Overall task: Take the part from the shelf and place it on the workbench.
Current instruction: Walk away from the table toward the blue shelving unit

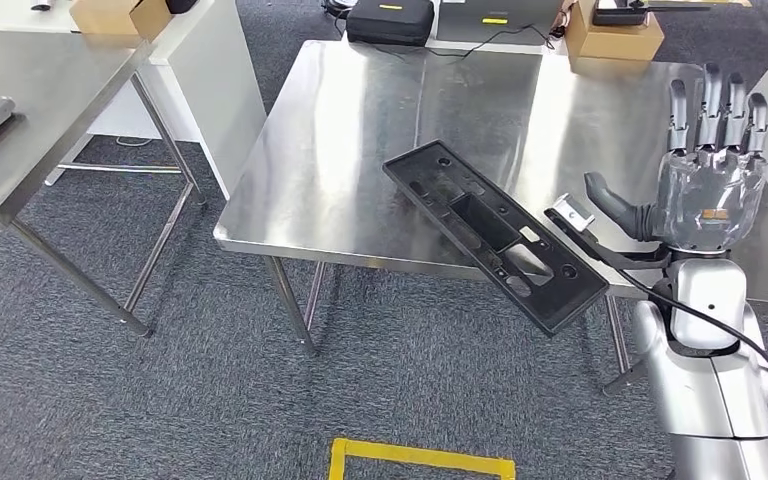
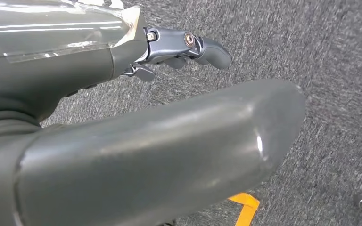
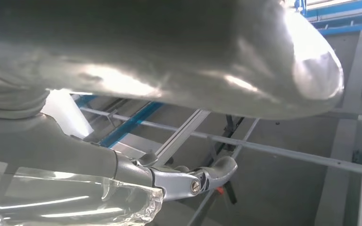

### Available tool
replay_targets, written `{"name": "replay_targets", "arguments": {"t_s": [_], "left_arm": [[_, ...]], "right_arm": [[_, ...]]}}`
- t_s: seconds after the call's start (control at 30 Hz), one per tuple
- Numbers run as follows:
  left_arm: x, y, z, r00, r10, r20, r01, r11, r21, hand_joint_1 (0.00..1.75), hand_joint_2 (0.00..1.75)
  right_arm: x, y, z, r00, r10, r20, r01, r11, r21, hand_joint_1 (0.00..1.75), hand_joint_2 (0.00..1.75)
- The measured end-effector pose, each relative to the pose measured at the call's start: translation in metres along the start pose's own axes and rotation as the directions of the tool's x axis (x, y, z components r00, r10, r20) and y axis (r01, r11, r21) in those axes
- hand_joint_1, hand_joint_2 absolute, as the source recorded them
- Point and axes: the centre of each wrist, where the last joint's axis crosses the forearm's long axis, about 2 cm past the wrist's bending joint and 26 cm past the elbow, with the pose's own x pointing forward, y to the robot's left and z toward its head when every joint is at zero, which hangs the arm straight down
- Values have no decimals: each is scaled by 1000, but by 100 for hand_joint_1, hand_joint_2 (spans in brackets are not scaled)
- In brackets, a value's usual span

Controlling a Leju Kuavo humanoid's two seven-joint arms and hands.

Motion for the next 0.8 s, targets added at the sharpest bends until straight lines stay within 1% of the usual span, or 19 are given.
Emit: {"name": "replay_targets", "arguments": {"t_s": [0.3, 0.43, 0.57, 0.7, 0.8], "left_arm": [[-3, -1, 4, 999, 49, 2, -49, 999, 5, 0, 0], [-8, 1, 10, 998, 67, -2, -67, 998, 7, 0, 0], [-11, 0, 14, 997, 80, 2, -80, 997, 14, 0, 0], [-15, 0, 18, 996, 84, -5, -83, 996, 13, 0, 0], [-19, -2, 21, 996, 83, -15, -82, 996, 17, 0, 0]], "right_arm": [[17, -5, 41, 997, -55, 53, 55, 998, -6, 0, 0], [27, -7, 72, 992, -109, 64, 109, 994, 0, 0, 0], [35, -7, 99, 987, -148, 63, 146, 988, 43, 0, 0], [53, -8, 143, 980, -195, 35, 189, 972, 140, 0, 0], [74, -13, 178, 966, -254, -45, 258, 941, 220, 0, 0]]}}
